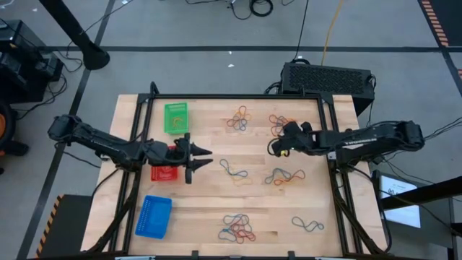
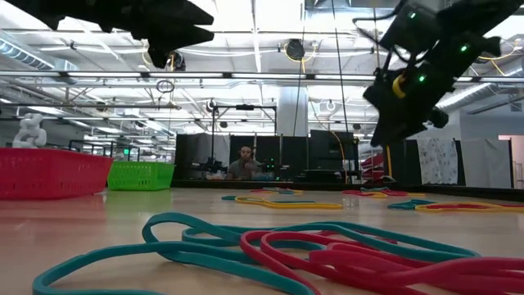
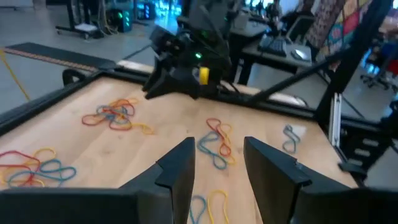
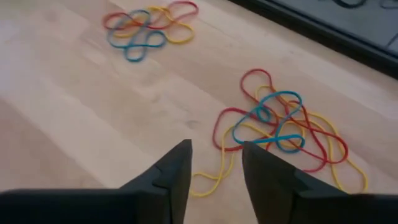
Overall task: Sort rubber bands into baskets
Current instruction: Put the yellow rubber band into the green bin
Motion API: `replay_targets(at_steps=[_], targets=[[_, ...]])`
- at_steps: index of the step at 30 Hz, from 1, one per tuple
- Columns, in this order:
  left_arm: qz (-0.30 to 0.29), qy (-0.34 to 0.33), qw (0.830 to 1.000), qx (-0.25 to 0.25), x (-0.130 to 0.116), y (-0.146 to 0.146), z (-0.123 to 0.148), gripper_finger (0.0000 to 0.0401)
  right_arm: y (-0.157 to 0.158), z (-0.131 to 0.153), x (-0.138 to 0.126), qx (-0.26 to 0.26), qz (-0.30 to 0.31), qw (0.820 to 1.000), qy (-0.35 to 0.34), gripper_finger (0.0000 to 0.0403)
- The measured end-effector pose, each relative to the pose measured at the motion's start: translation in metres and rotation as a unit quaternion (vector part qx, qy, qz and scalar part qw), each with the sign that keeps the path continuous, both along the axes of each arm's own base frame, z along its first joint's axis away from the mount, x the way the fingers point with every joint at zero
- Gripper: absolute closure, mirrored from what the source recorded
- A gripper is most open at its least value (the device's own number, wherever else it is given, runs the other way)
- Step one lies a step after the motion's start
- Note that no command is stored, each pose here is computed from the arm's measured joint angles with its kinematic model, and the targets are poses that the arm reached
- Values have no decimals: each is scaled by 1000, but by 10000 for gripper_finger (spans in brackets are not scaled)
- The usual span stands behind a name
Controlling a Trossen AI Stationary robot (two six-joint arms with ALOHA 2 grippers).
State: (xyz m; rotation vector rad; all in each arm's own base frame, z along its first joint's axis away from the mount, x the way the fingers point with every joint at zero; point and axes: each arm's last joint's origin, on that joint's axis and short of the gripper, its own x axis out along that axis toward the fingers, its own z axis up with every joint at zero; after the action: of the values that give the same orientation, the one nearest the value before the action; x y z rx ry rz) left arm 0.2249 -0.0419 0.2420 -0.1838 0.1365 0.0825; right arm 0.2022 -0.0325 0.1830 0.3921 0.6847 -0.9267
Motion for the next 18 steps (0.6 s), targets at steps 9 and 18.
replay_targets(at_steps=[9, 18], targets=[[-25, 19, 999, -3, -1, -2, -4, 257, -18, -30, 18, 34, -17, 999, 33, 251], [-26, 30, 999, -2, -1, -2, -6, 257, -34, -50, 20, 50, -51, 995, 63, 252]])
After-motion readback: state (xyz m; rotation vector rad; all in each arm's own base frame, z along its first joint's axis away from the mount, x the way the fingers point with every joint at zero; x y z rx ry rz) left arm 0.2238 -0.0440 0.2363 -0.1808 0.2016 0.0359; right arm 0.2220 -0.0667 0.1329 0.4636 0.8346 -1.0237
